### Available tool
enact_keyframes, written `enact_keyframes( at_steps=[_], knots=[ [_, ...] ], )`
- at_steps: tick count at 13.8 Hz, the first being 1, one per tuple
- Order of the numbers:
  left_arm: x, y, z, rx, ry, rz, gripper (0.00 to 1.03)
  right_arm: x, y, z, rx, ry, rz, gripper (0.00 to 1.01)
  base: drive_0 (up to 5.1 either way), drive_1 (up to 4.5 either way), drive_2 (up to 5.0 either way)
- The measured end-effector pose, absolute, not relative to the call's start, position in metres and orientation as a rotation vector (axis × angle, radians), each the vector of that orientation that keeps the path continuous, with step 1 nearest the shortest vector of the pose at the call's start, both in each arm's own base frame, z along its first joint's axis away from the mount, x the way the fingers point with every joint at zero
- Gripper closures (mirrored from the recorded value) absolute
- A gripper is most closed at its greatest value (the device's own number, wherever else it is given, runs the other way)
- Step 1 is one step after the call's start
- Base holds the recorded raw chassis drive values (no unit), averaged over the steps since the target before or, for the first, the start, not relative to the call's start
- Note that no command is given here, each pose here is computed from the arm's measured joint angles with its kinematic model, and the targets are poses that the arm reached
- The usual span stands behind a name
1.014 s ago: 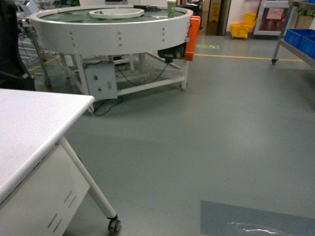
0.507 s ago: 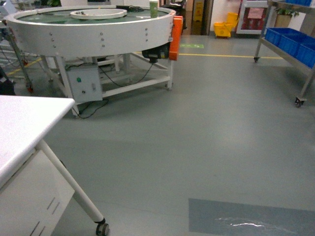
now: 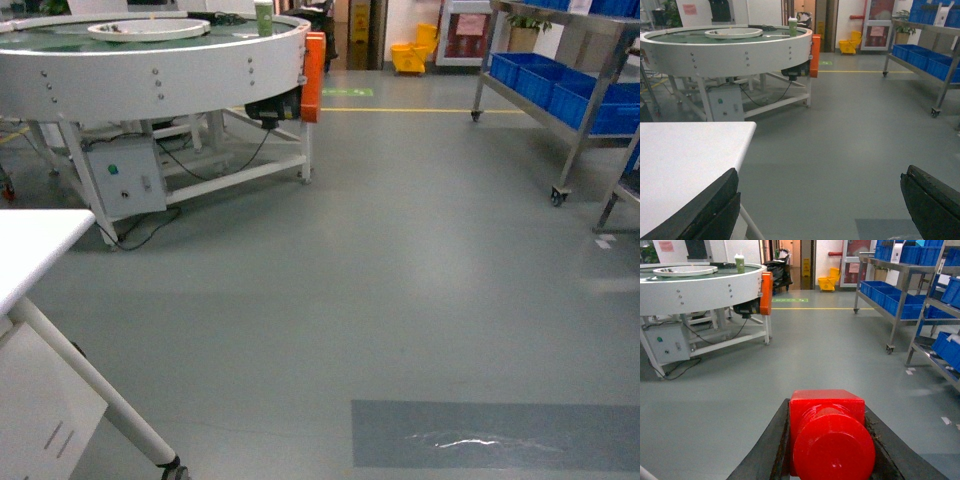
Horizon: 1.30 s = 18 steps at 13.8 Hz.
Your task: Pick red block from blue box to shelf
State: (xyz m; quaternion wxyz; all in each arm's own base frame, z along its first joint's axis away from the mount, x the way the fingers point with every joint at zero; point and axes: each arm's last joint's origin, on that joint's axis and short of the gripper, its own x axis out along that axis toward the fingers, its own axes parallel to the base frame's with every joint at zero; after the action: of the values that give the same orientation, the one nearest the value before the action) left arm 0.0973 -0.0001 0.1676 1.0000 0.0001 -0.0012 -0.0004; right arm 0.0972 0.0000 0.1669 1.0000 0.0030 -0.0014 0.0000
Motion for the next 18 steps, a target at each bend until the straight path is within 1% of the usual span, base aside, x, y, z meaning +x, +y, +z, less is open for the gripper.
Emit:
enact_keyframes(
  at_steps=[1,11,15,18],
  knots=[
    [0.0973,-0.0001,0.1676,0.000,-0.002,0.000,0.05,0.0972,0.0000,0.1669,0.006,-0.003,0.000,0.73,0.0,0.00,0.0],
    [0.0973,-0.0001,0.1676,0.000,-0.003,0.000,0.05,0.0972,0.0000,0.1669,0.006,-0.003,0.000,0.73,-0.1,3.91,-4.0],
    [0.0973,-0.0001,0.1678,0.000,-0.004,0.000,0.05,0.0972,0.0000,0.1668,0.006,-0.002,0.000,0.73,2.6,2.16,-5.1],
    [0.0973,-0.0001,0.1678,0.000,-0.005,-0.001,0.05,0.0972,0.0000,0.1673,0.006,-0.007,0.000,0.73,0.1,4.10,-3.9]
  ],
)
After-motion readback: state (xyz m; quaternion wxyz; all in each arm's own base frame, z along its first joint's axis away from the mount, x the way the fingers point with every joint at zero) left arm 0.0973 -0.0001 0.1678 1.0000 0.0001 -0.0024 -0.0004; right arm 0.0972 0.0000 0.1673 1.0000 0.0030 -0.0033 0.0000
